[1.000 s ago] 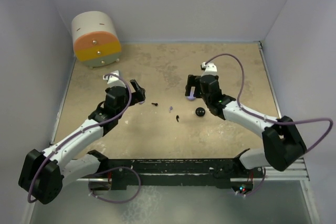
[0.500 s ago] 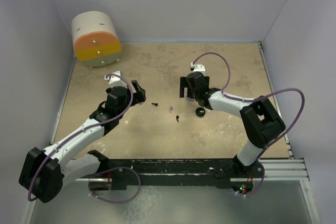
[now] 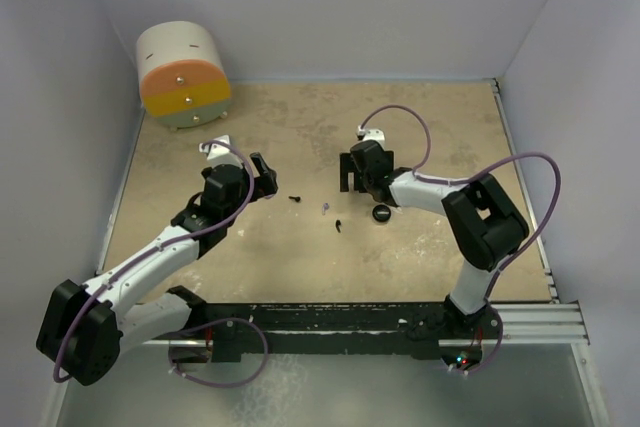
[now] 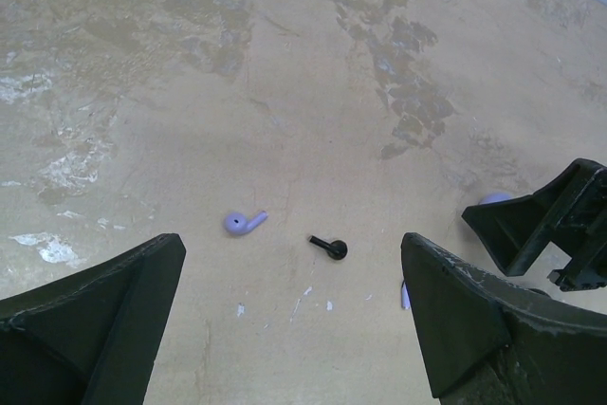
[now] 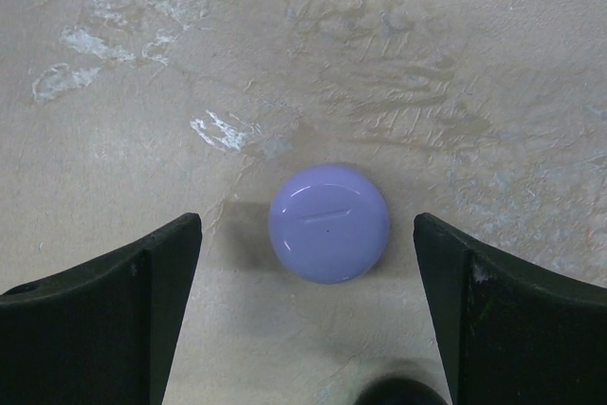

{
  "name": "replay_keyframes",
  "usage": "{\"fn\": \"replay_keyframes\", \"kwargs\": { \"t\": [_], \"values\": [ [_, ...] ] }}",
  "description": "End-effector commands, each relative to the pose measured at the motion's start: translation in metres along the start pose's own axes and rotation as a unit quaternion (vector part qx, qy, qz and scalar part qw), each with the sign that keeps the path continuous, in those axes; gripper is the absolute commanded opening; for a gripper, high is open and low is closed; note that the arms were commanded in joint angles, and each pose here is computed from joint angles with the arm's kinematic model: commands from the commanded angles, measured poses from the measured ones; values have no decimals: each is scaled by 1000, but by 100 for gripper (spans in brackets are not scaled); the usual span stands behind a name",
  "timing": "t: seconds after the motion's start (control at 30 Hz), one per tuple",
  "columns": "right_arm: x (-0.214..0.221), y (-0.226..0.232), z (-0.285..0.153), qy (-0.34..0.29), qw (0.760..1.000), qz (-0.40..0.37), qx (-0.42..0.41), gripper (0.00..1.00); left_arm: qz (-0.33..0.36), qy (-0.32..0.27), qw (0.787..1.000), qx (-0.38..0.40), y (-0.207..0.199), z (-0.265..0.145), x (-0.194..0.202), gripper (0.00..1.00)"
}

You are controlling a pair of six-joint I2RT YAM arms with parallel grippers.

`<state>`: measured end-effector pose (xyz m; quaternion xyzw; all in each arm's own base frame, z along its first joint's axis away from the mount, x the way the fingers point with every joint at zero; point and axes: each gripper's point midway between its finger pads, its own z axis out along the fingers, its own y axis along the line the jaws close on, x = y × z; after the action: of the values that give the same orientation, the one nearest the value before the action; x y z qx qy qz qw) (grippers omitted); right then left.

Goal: Insert the wireless bluetooth earbuds into the charging case
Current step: Pick up the charging case at the center of the board.

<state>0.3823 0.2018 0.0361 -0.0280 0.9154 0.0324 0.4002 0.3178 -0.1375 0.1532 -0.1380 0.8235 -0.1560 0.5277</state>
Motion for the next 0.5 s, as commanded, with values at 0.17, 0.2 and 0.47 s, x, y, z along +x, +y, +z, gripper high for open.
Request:
{"fn": "replay_keyframes", "kwargs": {
  "t": [0.17, 0.2, 0.47],
  "values": [
    [-8, 5, 6, -3, 1000, 8, -3, 93, -1, -35, 999, 16, -12, -4, -23, 98],
    [-8, 3, 6, -3, 1000, 8, -2, 92, -2, -36, 999, 15, -12, -4, -24, 98],
    [-5, -7, 11, 2, 1000, 8, 4, 81, -4, -39, 999, 14, -11, -6, -25, 97]
  ]
}}
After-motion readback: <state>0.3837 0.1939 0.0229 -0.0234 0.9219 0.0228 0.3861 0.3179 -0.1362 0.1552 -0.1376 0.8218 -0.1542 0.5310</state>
